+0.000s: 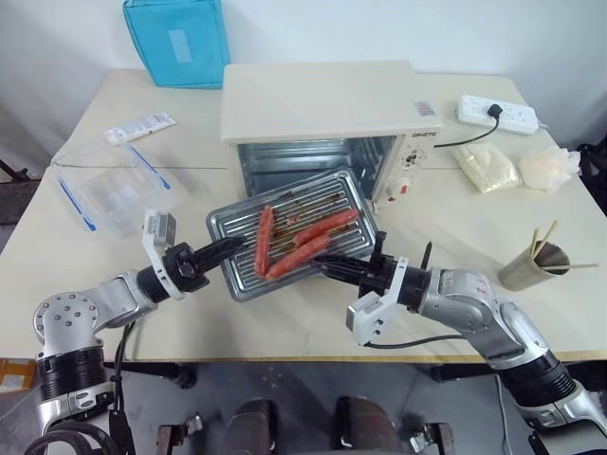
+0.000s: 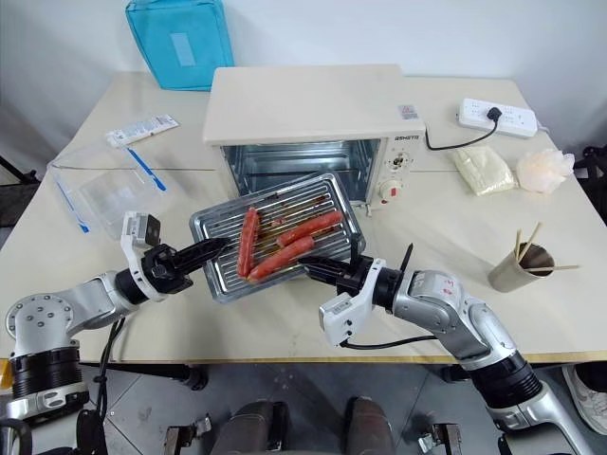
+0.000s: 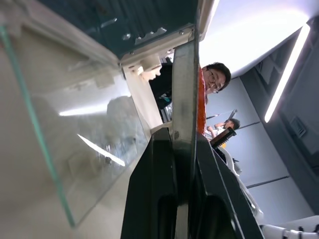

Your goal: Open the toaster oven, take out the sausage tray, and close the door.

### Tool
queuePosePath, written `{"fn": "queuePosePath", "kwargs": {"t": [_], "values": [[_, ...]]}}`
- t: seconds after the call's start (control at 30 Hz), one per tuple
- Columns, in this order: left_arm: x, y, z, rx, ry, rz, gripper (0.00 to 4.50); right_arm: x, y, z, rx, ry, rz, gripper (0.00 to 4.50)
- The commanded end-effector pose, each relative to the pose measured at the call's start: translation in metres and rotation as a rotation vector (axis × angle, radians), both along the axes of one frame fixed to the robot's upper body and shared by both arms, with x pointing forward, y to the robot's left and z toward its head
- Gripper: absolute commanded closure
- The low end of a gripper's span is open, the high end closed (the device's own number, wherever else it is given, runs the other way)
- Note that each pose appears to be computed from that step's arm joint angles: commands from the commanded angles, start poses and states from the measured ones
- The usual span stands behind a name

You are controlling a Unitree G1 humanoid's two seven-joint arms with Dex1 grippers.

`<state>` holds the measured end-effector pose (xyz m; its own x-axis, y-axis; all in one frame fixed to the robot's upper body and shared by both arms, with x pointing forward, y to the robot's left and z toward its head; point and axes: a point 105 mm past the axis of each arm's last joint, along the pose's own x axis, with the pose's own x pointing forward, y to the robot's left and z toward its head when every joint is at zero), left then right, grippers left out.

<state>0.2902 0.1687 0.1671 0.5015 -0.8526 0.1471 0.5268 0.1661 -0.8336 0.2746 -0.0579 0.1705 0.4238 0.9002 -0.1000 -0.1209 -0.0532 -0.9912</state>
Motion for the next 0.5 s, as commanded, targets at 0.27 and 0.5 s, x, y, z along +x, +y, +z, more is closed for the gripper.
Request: {"fn": "queuePosePath", "kwargs": {"t": [0.27,0.5], "values": [[-0.018,0.035,0.006,-0.135,0.081,0.122,4.5,0.004,-0.043,0.012,0.197,0.231,-0.103,1.28],[-0.042,0.06,-0.005,-0.16,0.144,0.24,4.5,0.006,-0.086,0.005,0.369,0.533,-0.21,0.03]]}}
